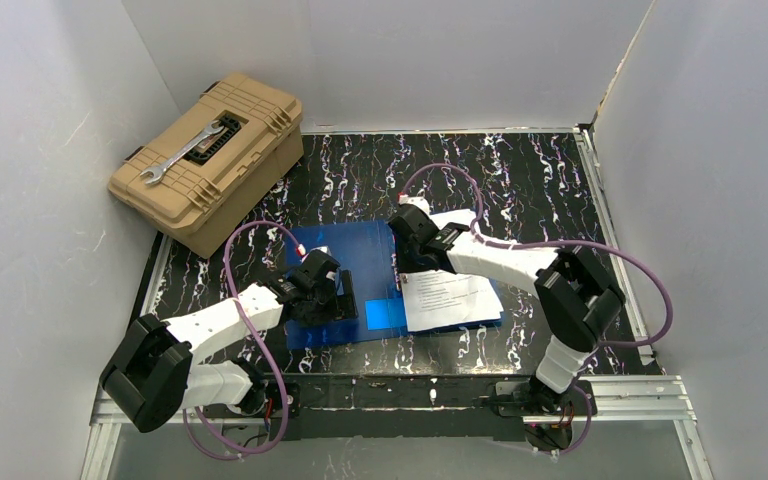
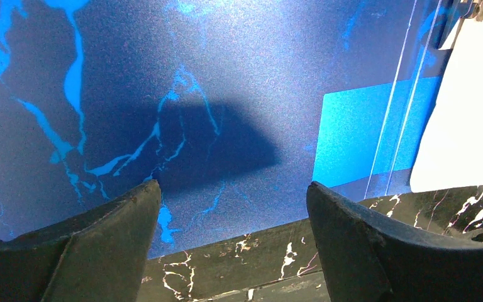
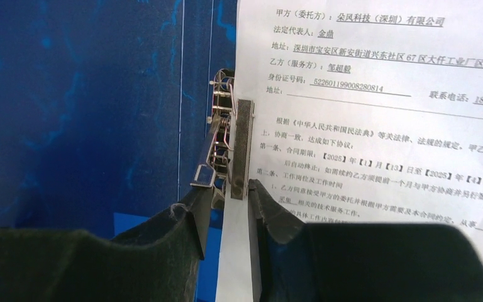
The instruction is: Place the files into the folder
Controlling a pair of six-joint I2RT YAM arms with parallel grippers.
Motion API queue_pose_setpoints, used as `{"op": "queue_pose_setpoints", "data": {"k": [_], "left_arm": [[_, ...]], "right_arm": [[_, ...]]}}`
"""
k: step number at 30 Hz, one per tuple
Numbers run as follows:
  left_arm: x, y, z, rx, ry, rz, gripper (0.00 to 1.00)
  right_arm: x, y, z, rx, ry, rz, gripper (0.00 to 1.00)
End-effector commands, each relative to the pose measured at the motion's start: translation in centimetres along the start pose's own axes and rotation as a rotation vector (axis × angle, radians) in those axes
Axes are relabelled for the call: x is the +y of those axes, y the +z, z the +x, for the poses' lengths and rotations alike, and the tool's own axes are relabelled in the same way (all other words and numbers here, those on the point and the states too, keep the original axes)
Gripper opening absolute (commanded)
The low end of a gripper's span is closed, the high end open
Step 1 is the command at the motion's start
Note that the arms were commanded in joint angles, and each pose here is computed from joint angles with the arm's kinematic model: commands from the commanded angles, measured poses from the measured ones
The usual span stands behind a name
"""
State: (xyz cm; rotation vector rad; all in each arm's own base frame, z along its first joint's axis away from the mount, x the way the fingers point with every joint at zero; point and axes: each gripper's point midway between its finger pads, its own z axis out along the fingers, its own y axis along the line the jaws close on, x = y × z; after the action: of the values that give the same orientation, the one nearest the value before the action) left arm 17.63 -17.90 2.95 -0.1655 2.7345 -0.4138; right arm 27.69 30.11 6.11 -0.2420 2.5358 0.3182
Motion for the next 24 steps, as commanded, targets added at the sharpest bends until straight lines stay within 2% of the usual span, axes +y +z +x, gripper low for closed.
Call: {"op": "queue_pose_setpoints", "data": {"k": [1, 12, 24], "left_arm": [[0.6, -0.1, 0.6, 0.016, -0.005, -0.009, 0.84], [0.6, 0.2, 0.9, 0.031, 0.001, -0.008, 0.84], [0.5, 0.1, 0.9, 0.036, 0.006, -0.002, 0.83]], "right_arm": [[0.7, -2.9, -2.0, -0.067, -0.005, -0.005, 0.37], [2.4, -4.8, -4.8, -0.138, -0.008, -0.031, 0.38], [3.7, -2.4, -3.8, -0.075, -0.042, -0.047, 0.3]]}}
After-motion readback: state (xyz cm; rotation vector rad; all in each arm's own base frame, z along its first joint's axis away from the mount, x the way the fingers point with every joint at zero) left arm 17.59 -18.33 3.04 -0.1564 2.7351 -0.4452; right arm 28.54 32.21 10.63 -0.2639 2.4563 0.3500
